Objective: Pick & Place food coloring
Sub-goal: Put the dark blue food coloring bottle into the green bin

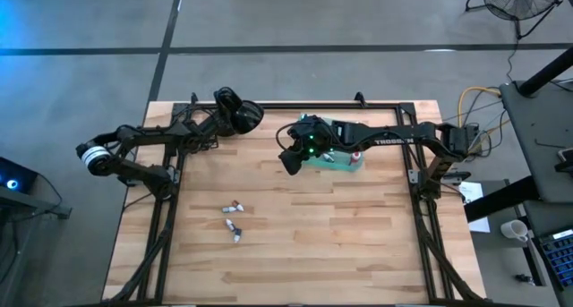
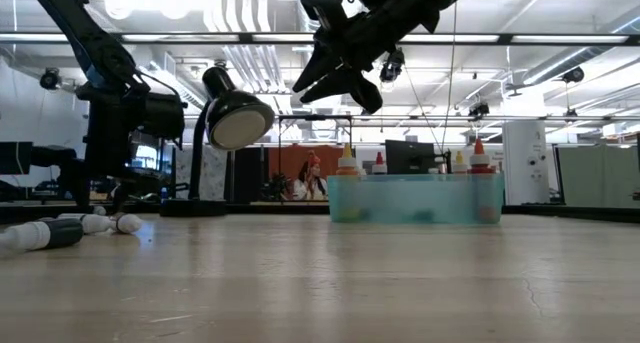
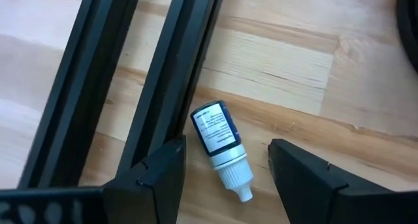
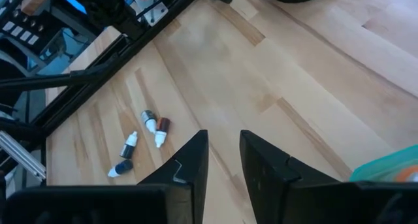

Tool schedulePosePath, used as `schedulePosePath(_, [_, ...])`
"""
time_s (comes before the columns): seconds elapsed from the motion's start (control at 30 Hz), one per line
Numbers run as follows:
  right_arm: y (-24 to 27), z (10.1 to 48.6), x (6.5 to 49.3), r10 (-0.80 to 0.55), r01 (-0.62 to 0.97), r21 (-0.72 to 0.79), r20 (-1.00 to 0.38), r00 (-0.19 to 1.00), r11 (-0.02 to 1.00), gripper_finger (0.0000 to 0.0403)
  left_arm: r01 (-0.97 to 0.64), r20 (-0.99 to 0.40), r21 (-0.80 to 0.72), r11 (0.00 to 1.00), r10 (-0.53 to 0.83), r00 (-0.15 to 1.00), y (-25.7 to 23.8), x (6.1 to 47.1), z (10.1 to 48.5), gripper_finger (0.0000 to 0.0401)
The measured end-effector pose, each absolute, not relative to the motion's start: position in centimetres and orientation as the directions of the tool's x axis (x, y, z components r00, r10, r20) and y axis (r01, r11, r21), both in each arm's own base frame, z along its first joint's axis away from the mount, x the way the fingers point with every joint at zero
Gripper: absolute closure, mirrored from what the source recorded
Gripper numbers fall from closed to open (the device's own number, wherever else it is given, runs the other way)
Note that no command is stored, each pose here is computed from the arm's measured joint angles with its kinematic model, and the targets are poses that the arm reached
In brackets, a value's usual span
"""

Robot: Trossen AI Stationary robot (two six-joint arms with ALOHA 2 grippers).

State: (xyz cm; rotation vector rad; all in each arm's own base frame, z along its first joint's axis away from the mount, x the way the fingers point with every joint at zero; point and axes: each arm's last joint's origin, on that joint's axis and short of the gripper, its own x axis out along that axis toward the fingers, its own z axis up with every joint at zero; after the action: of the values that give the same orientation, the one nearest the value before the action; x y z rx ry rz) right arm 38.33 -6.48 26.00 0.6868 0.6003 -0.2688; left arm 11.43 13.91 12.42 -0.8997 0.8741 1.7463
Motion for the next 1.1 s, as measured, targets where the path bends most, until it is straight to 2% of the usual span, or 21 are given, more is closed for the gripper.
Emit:
schedulePosePath(0.2, [-6.46, 25.75, 38.23, -0.038, 0.426, 0.508, -0.609, 0.793, 0.749, 0.032, -0.937, -0.865, 0.129, -0.324, 0.426, -0.266, 13.97, 11.49, 12.34, 0.0208])
schedulePosePath(0.4, [-6.45, 25.63, 38.19, -0.037, 0.427, 0.507, -0.612, 0.79, 0.749, 0.0329, -0.961, -0.861, 0.157, -0.228, 0.445, -0.246, 14.18, 11.73, 12.48, 0.0208])
schedulePosePath(0.6, [-6.45, 25.61, 38.18, -0.037, 0.42, 0.496, -0.612, 0.79, 0.76, 0.0327, -0.968, -0.858, 0.158, -0.195, 0.458, -0.232, 14.24, 11.8, 12.38, 0.0213])
schedulePosePath(0.73, [-6.45, 25.59, 38.17, -0.037, 0.417, 0.49, -0.614, 0.788, 0.765, 0.0322, -0.97, -0.863, 0.158, -0.184, 0.452, -0.226, 14.22, 11.82, 12.37, 0.0251])
schedulePosePath(0.93, [-6.44, 25.56, 38.15, -0.036, 0.412, 0.48, -0.617, 0.786, 0.774, 0.0319, -0.971, -0.866, 0.158, -0.179, 0.448, -0.223, 14.2, 11.85, 12.38, 0.0359])
schedulePosePath(1.1, [-6.44, 25.56, 38.15, -0.036, 0.411, 0.48, -0.617, 0.787, 0.775, 0.0327, -0.972, -0.87, 0.161, -0.173, 0.44, -0.223, 14.16, 11.79, 12.34, 0.0368])
